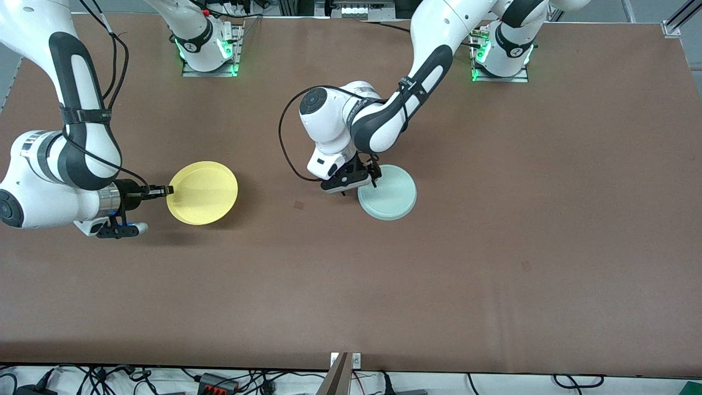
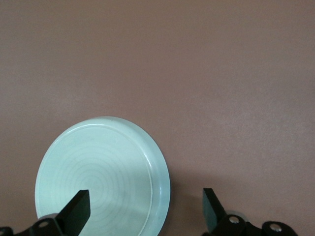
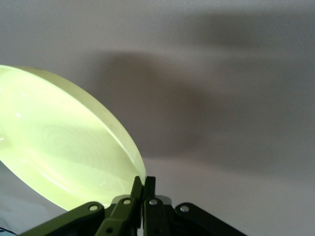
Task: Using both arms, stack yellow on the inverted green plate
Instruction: 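Lower the inverted green plate onto the table with the left gripper, then open and withdraw the left gripper while the right gripper carries the yellow plate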
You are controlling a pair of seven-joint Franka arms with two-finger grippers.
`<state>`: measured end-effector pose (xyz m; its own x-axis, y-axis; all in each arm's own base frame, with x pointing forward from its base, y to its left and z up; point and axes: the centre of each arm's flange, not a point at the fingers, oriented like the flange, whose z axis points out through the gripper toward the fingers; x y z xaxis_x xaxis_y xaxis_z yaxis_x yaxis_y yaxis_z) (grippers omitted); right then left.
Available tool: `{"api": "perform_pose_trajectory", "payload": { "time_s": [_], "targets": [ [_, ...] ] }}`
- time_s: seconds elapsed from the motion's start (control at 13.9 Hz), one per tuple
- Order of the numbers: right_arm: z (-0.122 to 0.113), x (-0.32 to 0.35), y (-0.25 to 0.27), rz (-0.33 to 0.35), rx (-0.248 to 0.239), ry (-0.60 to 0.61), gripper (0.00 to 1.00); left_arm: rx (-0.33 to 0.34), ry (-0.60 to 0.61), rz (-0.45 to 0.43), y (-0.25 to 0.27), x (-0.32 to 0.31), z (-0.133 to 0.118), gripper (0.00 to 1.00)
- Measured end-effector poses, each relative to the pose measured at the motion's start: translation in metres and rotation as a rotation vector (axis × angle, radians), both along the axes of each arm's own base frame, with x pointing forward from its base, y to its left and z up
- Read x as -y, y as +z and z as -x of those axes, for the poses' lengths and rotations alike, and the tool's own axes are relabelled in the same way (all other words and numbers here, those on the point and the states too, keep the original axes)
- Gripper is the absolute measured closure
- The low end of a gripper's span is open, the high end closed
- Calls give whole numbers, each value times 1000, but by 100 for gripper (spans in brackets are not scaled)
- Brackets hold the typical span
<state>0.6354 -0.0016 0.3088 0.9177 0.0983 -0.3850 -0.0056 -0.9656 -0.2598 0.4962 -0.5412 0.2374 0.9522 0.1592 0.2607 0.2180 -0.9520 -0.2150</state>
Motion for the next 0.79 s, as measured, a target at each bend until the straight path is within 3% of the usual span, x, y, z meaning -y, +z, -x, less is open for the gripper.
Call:
{"api": "perform_pose_trajectory", "payload": {
  "time_s": [0.14, 0.36, 0.57, 0.79],
  "targets": [
    [-2, -4, 3, -1, 7, 5, 97, 10, 10, 9, 15, -10, -15, 0],
    [-9, -33, 17, -2, 36, 38, 97, -42, -82, -67, 55, -47, -42, 0],
    [-6, -77, 18, 15, 22, 40, 97, -165, -184, -120, 107, -99, -68, 0],
    [2, -140, 14, -41, -26, -30, 97, -305, -257, -145, 161, -177, -95, 0]
  ]
}}
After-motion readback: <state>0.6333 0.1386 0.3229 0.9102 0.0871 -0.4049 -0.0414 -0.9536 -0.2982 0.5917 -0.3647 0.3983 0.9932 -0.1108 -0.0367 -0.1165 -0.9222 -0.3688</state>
